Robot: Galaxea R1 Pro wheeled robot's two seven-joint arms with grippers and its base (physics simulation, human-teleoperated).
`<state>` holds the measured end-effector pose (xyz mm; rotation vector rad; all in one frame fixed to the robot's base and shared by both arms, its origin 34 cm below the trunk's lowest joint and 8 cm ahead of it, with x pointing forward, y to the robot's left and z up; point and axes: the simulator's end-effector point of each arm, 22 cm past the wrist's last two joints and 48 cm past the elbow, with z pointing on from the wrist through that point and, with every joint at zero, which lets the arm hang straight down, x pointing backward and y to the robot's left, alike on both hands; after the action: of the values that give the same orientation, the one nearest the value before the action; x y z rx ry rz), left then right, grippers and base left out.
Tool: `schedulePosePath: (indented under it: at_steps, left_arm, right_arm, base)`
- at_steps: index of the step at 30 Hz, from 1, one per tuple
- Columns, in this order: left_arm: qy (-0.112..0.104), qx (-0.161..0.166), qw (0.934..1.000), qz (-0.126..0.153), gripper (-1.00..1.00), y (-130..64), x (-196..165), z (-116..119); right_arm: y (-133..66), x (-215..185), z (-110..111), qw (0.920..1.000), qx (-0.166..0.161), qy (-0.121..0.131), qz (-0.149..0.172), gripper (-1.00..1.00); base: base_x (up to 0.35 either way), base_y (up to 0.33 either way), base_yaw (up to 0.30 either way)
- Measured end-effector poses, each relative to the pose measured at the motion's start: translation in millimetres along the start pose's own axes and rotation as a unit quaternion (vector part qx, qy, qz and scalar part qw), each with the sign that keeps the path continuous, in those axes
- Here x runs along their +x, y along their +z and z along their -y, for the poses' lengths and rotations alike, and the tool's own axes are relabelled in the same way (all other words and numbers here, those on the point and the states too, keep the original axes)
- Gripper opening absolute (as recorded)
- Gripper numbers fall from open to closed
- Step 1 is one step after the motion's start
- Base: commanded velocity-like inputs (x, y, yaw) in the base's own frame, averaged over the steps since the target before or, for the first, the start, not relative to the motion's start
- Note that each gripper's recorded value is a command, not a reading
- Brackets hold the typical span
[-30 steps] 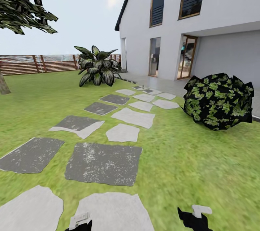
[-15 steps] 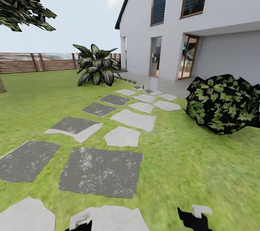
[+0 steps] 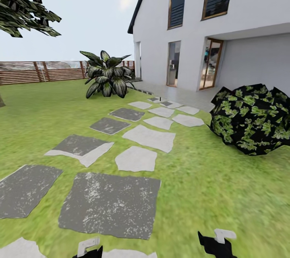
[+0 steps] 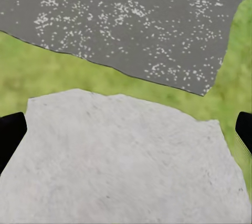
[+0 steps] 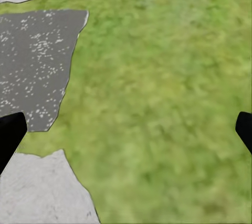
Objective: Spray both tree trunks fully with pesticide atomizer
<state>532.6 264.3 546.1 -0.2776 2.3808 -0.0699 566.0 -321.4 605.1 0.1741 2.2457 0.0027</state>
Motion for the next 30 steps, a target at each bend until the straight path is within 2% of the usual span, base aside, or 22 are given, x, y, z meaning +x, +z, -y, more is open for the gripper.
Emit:
schedulePosePath:
  at_steps: [30]
  left_arm:
    - [0.001,0.000,1.0000,0.000,1.00,0.0,0.1,0.1]
  right_arm:
    - [0.0,0.2,0.0,1.0000,0.000,0.000,0.000,1.00]
  base:
    - [0.335,0.000,0.000]
